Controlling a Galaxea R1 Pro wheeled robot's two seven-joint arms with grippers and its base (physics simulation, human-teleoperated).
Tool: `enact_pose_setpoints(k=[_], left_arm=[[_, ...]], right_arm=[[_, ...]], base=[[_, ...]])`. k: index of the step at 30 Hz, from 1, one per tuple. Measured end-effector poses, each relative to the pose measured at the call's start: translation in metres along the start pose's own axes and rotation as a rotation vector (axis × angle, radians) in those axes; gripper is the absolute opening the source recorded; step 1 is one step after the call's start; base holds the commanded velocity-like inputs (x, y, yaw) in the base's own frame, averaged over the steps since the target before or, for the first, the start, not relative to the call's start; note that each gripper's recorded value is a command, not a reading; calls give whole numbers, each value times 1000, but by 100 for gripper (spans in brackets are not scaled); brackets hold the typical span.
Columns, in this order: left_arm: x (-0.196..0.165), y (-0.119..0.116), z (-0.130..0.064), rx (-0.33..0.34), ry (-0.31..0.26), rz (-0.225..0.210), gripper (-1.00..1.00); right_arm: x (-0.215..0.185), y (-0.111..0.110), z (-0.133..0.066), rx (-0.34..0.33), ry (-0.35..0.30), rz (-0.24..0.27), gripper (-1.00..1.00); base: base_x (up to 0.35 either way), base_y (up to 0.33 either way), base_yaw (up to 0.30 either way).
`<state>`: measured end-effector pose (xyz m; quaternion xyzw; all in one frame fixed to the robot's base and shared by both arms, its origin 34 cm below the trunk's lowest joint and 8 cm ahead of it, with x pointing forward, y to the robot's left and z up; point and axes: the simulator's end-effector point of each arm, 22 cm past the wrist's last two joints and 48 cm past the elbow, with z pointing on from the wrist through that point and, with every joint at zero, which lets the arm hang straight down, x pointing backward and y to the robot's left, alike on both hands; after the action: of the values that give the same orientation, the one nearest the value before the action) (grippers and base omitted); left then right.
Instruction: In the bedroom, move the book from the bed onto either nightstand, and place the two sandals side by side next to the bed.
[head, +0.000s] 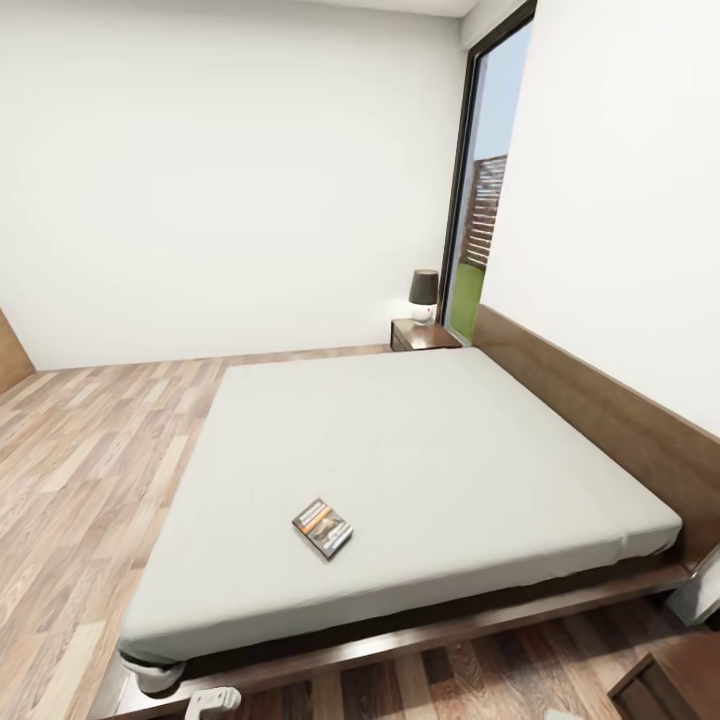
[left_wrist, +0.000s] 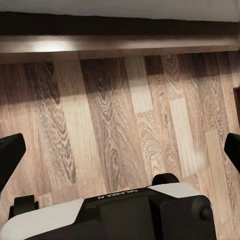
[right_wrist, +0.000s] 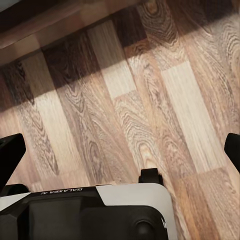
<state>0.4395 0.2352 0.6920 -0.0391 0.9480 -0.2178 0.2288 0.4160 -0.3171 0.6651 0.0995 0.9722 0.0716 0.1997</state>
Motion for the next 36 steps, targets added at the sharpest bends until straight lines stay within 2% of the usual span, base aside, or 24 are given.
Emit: enact_pose_setpoints(k=[13, 18, 29, 36], left_arm=[[0, 0, 0, -1, 0, 0, 100], [0, 0, 0, -1, 0, 0, 100], [0, 0, 0, -1, 1, 1, 100], [0, 0, 0, -1, 1, 1, 100]], right_arm=[[0, 0, 0, 0, 1, -2, 100], [0, 1, 0, -1, 2, -4, 100], [1, 1, 0, -1, 2, -4, 100], [1, 1, 0, -1, 2, -4, 100]], base=[[162, -11, 0], [27, -8, 0], [2, -210, 0], [0, -40, 0]])
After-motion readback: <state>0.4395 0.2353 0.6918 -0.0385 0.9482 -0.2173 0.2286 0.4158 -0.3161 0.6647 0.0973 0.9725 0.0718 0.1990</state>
